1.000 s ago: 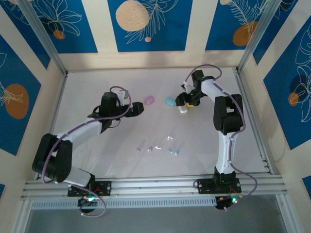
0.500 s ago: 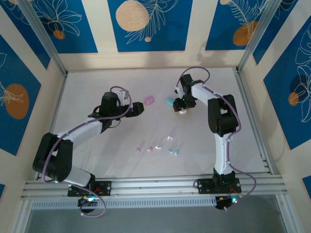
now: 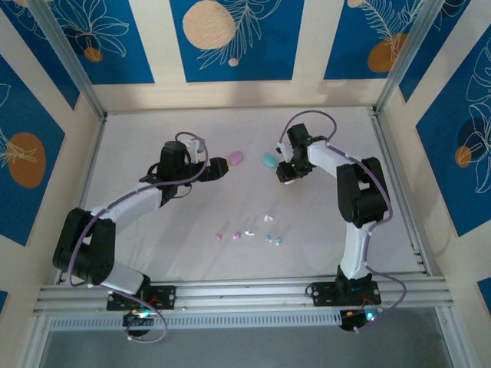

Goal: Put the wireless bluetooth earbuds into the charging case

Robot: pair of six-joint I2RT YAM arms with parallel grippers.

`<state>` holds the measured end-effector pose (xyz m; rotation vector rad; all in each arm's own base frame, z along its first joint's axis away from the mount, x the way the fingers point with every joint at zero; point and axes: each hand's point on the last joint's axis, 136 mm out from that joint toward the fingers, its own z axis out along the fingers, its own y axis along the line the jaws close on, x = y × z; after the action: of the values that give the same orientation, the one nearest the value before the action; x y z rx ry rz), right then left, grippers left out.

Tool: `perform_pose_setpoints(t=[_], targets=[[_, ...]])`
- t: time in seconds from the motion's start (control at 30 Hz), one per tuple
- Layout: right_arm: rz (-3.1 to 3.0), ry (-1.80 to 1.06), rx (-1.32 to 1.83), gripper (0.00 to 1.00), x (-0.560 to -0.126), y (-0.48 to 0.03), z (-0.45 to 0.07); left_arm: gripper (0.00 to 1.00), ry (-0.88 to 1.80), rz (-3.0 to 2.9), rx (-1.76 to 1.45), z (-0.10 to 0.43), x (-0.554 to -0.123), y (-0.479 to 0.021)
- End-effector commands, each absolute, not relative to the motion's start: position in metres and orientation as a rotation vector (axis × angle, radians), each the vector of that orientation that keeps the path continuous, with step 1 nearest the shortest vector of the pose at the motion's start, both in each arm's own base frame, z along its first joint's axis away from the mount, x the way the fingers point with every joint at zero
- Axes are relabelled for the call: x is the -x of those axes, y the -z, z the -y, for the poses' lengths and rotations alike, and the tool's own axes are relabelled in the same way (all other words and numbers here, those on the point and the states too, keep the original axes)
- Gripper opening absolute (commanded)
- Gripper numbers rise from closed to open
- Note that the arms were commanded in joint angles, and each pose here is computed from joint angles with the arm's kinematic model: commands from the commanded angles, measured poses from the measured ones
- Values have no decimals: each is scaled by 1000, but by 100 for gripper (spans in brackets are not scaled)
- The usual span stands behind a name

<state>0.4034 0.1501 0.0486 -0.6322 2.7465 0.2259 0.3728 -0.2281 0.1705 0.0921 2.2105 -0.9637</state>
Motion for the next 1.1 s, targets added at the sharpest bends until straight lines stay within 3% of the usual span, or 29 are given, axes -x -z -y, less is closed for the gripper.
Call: perform_pose_setpoints(t=[0.0, 0.17, 0.37, 0.6, 0.93, 1.07], targets=[[-2379, -346, 803, 41, -405, -132, -195, 85, 1105, -2150, -150, 249, -372, -198], [-1859, -408, 1083, 39, -360, -207, -239, 77, 1309, -2060, -229, 276, -360, -233], [-1547, -412, 1198, 38, -327, -254, -253, 74, 1458, -1952, -390, 309, -333, -275], [-1456, -387, 1243, 38, -318, -271, -257, 68, 1478, -1929, -527, 327, -310, -287], [-1424, -372, 1277, 38, -317, -274, -261, 46, 1415, -1984, -566, 340, -312, -281], [-1415, -352, 1294, 38, -317, -276, -262, 45, 1340, -2044, -575, 341, -313, -270]])
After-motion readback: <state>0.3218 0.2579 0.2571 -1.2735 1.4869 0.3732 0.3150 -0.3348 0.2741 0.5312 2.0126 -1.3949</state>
